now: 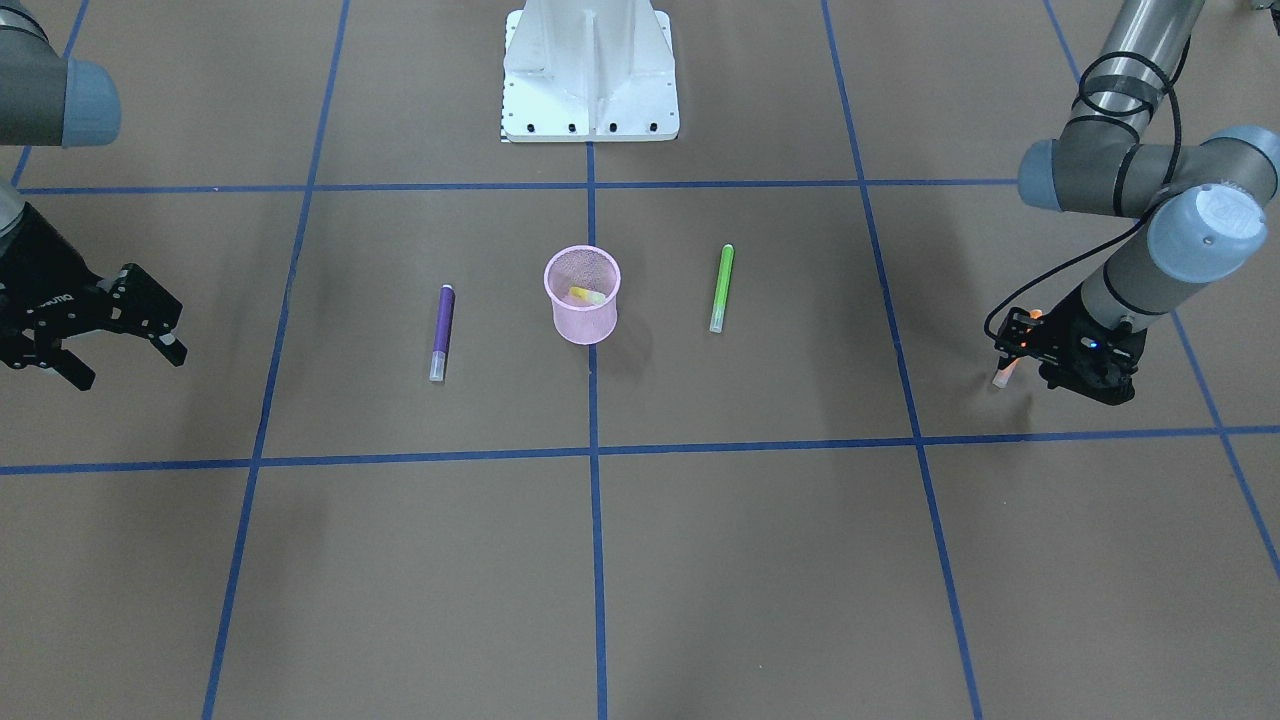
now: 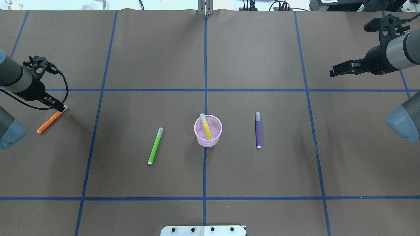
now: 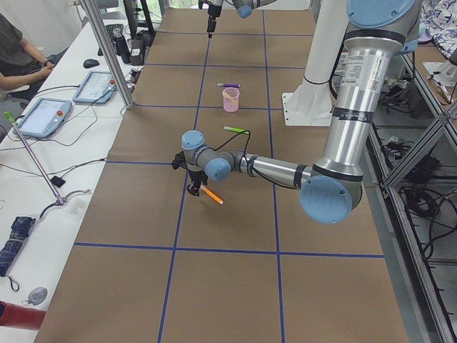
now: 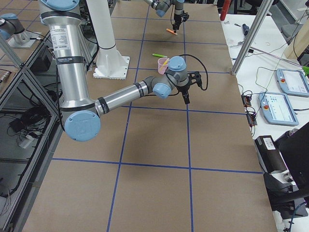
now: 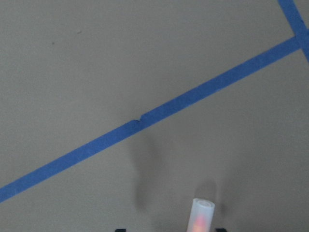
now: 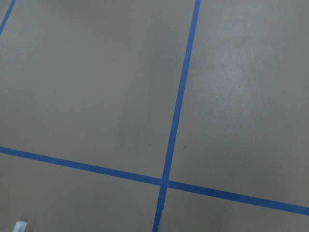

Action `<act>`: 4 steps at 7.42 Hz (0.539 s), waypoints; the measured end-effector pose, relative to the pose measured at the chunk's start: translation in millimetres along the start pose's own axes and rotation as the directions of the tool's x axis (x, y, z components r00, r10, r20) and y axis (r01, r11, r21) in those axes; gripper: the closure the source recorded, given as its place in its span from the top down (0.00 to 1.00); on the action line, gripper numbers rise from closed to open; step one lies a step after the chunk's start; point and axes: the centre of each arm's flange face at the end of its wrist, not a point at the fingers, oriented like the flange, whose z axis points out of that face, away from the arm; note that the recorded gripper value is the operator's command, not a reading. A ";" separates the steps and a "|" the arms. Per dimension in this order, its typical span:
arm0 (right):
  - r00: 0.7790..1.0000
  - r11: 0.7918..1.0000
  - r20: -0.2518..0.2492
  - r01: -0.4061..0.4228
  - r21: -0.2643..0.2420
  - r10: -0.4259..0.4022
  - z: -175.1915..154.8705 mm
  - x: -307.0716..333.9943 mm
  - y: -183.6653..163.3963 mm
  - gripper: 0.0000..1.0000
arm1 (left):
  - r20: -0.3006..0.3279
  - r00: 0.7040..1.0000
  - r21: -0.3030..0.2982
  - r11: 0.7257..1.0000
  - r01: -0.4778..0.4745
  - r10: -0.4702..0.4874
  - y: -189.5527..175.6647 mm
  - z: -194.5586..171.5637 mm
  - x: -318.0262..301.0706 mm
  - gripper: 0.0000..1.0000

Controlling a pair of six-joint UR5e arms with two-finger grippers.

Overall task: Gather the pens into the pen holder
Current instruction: 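Hold the orange marker in the left gripper and lift it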

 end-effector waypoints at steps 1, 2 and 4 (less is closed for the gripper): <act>1.000 1.000 0.000 0.000 0.000 0.000 0.0 0.0 0.0 0.99 | -0.007 1.000 -0.003 1.000 0.000 0.000 0.6 0.6 1.3 0.68; 1.000 1.000 0.000 0.000 0.000 0.000 -0.1 0.0 0.0 0.99 | -0.017 1.000 -0.008 1.000 -0.001 0.001 1.2 1.4 3.2 0.68; 1.000 1.000 0.001 -0.001 0.001 0.001 -0.5 -0.2 0.3 0.99 | -0.030 1.000 -0.016 1.000 -0.002 0.001 2.1 3.8 4.5 0.67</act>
